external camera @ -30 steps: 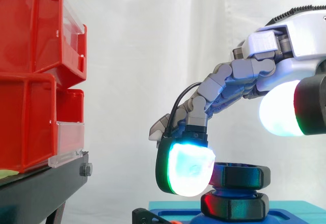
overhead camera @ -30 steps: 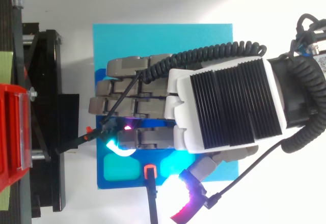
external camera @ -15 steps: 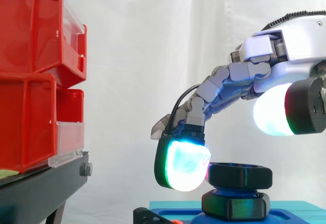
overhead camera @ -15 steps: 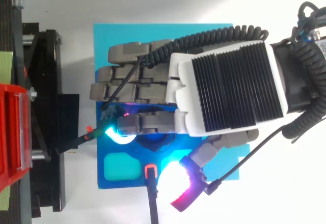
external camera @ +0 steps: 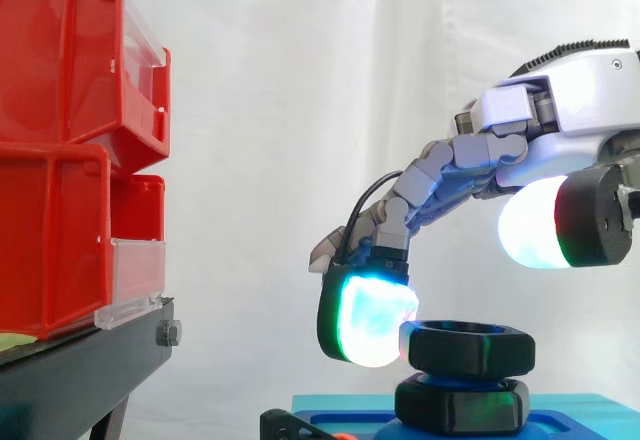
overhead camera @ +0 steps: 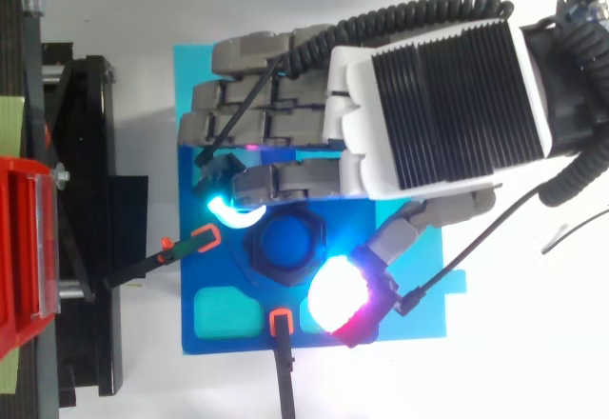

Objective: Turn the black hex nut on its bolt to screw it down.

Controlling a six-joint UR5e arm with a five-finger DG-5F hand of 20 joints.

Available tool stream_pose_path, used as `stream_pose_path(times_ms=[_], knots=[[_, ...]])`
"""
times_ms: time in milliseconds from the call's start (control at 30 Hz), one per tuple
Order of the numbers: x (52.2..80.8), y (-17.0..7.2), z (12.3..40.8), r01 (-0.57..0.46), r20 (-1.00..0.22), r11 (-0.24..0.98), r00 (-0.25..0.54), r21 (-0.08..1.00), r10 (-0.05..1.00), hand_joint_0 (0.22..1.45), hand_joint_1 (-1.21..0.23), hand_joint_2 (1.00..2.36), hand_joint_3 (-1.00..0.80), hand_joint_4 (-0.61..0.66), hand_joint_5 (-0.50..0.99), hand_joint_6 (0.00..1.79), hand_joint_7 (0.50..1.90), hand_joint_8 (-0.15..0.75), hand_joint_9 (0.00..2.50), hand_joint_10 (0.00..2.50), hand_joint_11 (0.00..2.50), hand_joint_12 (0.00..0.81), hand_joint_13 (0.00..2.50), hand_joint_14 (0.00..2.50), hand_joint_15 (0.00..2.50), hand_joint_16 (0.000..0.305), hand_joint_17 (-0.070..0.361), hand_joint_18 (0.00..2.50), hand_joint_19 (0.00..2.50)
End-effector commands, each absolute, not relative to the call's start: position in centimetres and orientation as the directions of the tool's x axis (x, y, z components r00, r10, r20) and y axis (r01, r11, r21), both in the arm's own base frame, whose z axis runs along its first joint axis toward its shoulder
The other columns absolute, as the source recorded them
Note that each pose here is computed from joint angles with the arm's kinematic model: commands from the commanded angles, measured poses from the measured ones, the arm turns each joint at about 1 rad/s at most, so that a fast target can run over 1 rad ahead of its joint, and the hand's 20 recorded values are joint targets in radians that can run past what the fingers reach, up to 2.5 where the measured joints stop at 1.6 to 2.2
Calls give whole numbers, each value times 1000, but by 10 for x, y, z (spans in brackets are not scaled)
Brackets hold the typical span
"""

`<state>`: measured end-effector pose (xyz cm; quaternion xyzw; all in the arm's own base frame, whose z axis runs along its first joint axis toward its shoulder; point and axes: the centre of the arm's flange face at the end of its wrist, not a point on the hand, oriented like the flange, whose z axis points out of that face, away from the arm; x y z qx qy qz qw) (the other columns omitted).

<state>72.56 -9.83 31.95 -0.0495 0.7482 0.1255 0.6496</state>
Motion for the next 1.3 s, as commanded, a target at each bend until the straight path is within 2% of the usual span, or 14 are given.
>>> stream_pose_path(times_ms=[0, 233, 367, 600, 733, 767, 833, 967, 1067, 1267], knots=[[724, -108, 319, -241, -985, 962, -150, 125, 90, 490, -246, 1000, -500, 326, -229, 864, 550, 294, 319, 5, 213, 359, 449, 4, 117, 48, 107, 303, 178], [722, -123, 321, -240, -987, 963, -133, 123, 93, 491, -249, 1000, -500, 323, -229, 863, 550, 293, 319, 5, 213, 358, 453, 4, 121, 48, 107, 307, 181], [725, -121, 323, -261, -990, 958, -108, 117, 92, 491, -249, 1000, -500, 329, -228, 862, 552, 293, 322, 5, 218, 358, 454, 4, 124, 47, 107, 309, 179], [740, -101, 344, -293, -995, 951, -17, 94, 94, 492, -250, 1000, -500, 327, -227, 860, 552, 294, 328, 5, 220, 358, 459, 3, 122, 48, 107, 316, 190], [743, -91, 343, -280, -995, 955, -16, 98, 97, 492, -253, 1000, -500, 325, -226, 859, 554, 296, 335, 5, 223, 357, 463, 5, 126, 47, 107, 321, 194], [749, -85, 334, -259, -995, 961, -20, 100, 98, 492, -253, 1000, -500, 326, -226, 859, 555, 297, 335, 5, 217, 357, 464, 4, 127, 47, 107, 322, 191], [750, -82, 335, -252, -995, 963, -12, 98, 98, 492, -253, 1000, -500, 327, -226, 859, 556, 297, 337, 5, 216, 359, 469, 4, 128, 47, 106, 329, 188], [761, -62, 329, -254, -994, 962, 24, 96, 106, 493, -255, 1000, -500, 330, -226, 859, 558, 298, 338, 5, 215, 360, 472, 4, 129, 47, 106, 334, 193], [762, -47, 328, -259, -994, 961, 17, 100, 108, 493, -258, 1000, -500, 327, -225, 858, 555, 298, 339, 5, 210, 361, 470, 4, 132, 47, 106, 333, 192], [760, -34, 325, -250, -994, 962, -17, 107, 106, 492, -262, 1000, -500, 326, -224, 856, 560, 297, 342, 5, 217, 360, 472, 4, 128, 47, 107, 333, 192]])
